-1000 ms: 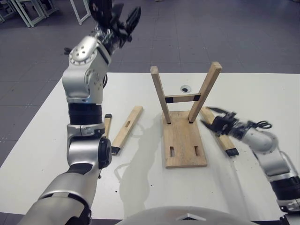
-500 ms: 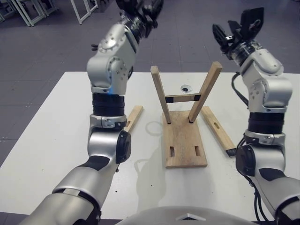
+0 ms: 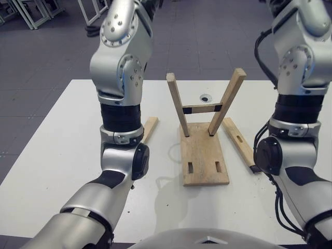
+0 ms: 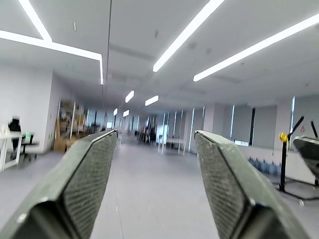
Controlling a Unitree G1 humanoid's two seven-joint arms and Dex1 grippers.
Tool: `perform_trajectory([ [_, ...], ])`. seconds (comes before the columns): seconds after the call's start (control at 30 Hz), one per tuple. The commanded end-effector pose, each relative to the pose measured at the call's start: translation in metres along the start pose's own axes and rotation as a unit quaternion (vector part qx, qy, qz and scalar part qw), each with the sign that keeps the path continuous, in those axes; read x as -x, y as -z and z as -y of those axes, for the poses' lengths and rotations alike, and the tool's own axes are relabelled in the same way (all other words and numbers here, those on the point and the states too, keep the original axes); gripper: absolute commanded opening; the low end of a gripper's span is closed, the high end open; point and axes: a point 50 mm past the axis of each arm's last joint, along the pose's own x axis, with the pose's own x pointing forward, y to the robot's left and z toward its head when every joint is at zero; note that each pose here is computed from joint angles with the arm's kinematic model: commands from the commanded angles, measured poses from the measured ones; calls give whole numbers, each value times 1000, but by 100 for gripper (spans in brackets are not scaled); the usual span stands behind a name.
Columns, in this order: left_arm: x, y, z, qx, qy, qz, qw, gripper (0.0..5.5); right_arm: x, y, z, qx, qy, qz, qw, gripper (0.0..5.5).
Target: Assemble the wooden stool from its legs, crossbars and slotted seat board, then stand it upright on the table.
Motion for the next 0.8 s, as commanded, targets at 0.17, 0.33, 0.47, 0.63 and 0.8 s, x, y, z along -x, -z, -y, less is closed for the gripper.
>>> perform_trajectory([
  [0.17, 80, 160, -28, -33, -29, -322, 946, 288, 94, 157, -2, 8, -34, -320, 947, 265],
  [0.33, 126, 190, -33, -60, -21, -409, 910, 288, 111, 162, 8, -16, -11, -336, 942, 265],
  [0.47, 85, 145, -52, -106, -62, -278, 953, 288, 96, 140, 9, -26, -4, -289, 957, 265],
  [0.63, 52, 64, -42, -102, -60, -54, 992, 288, 85, 106, 5, -36, 3, -216, 976, 265],
  [0.8, 63, 22, -46, -120, -61, 49, 990, 288, 74, 51, 6, -45, 26, -97, 994, 265],
])
